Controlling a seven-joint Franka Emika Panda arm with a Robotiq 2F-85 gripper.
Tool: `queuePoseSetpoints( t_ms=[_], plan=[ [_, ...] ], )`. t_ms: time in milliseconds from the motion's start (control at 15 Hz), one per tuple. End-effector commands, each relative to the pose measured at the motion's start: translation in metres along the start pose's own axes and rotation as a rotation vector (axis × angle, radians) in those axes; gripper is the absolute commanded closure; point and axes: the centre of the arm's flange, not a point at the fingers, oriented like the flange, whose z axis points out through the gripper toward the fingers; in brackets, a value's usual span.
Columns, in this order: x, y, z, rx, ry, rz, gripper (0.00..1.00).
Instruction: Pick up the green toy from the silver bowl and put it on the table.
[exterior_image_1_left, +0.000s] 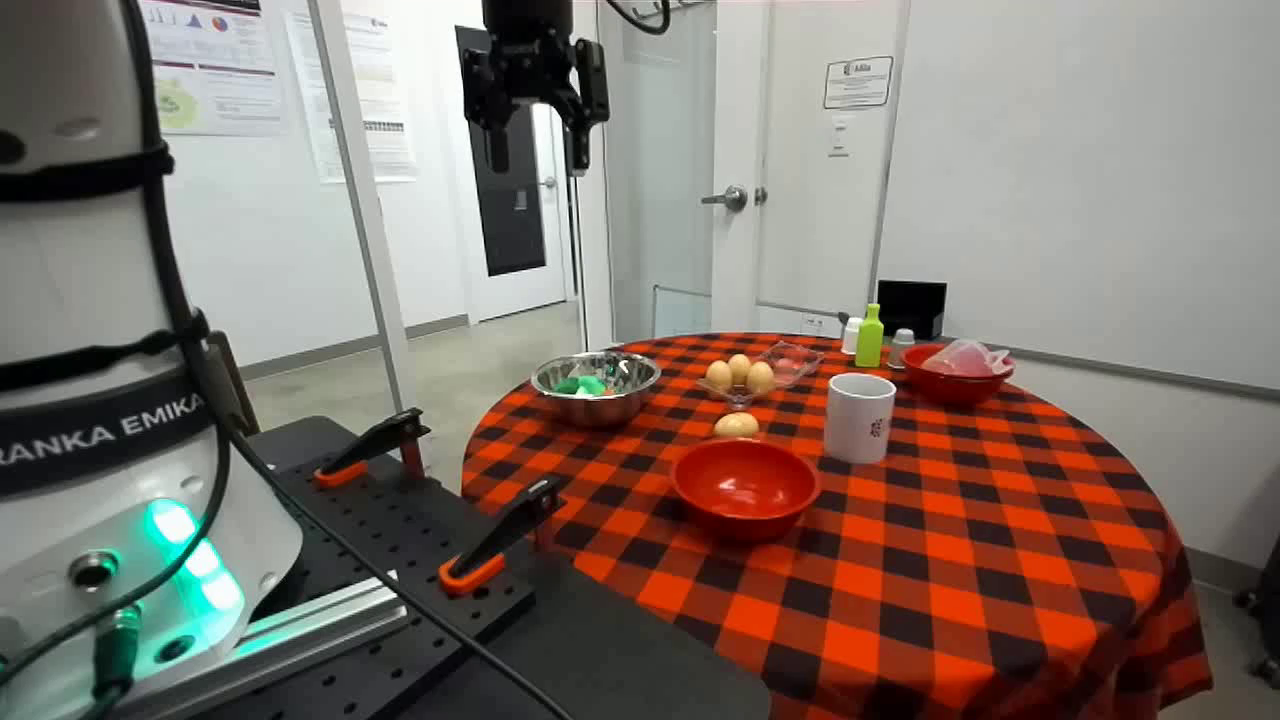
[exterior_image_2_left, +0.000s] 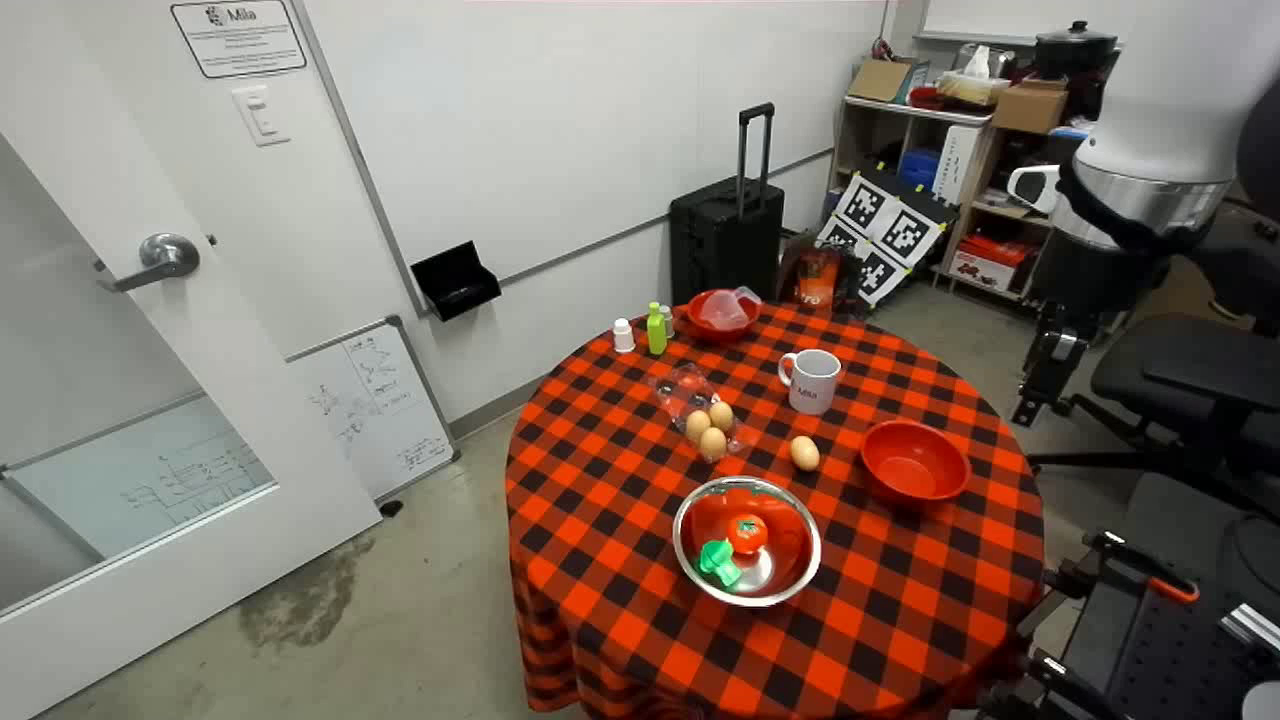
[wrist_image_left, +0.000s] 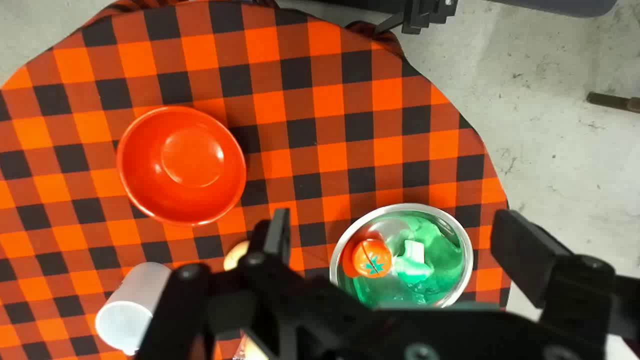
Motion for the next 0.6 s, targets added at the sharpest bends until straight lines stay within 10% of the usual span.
queuePoseSetpoints(
  t_ms=[0,533],
  plan=[
    [0.000,0.000,0.000,0.000,0.000,0.000,0.00],
    [0.016,-0.019,0.009,0.039,-0.001,-0.055,0.00]
  ],
)
